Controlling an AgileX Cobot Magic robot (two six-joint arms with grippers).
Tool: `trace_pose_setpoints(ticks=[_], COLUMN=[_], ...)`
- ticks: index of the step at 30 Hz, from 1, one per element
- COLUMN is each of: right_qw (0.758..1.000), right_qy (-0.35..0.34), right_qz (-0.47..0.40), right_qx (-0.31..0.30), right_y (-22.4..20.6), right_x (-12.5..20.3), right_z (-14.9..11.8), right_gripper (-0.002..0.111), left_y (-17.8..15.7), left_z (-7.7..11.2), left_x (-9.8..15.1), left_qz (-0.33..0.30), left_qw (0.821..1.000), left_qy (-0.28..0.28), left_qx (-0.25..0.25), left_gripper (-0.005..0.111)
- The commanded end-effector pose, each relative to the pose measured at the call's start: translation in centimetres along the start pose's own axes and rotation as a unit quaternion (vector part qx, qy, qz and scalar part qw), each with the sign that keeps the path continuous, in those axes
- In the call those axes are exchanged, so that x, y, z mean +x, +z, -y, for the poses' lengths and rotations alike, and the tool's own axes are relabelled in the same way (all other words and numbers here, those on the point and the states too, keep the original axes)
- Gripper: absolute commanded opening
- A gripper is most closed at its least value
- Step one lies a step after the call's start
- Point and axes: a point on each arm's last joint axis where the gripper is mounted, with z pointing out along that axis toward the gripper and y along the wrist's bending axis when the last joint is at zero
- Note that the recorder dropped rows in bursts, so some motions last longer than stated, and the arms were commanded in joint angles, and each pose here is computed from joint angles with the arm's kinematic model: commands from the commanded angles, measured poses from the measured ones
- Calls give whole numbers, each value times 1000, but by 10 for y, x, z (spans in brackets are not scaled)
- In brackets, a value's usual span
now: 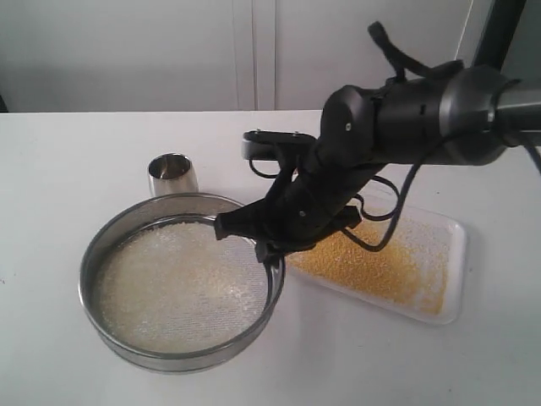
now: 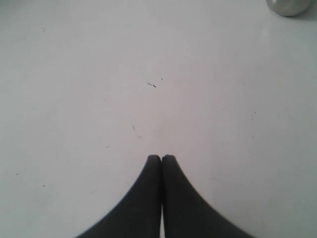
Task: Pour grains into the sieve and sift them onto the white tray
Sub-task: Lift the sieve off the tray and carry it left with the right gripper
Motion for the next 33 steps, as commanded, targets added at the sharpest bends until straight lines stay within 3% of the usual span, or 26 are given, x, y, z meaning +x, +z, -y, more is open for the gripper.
trace_pose_setpoints(ticks=[1, 9, 19, 33], right_qw=[1000, 999, 994, 994], right_qy=[-2, -30, -99, -101], right_qz=[20, 16, 20, 22], right_qx=[-19, -14, 32, 36], right_y=[9, 38, 52, 61], right_x=[-9, -11, -11, -11], right_z=[-20, -31, -21, -18], right_gripper=[0, 0, 0, 4], left_y=[1, 1, 1, 1], left_z=[1, 1, 1, 1], left_x=[3, 3, 3, 3], left_qz=[-4, -4, -4, -4], left_qw=[1000, 1000, 1000, 1000], left_qy=[-6, -6, -6, -6], left_qx=[1, 1, 1, 1], left_gripper=[0, 0, 0, 0])
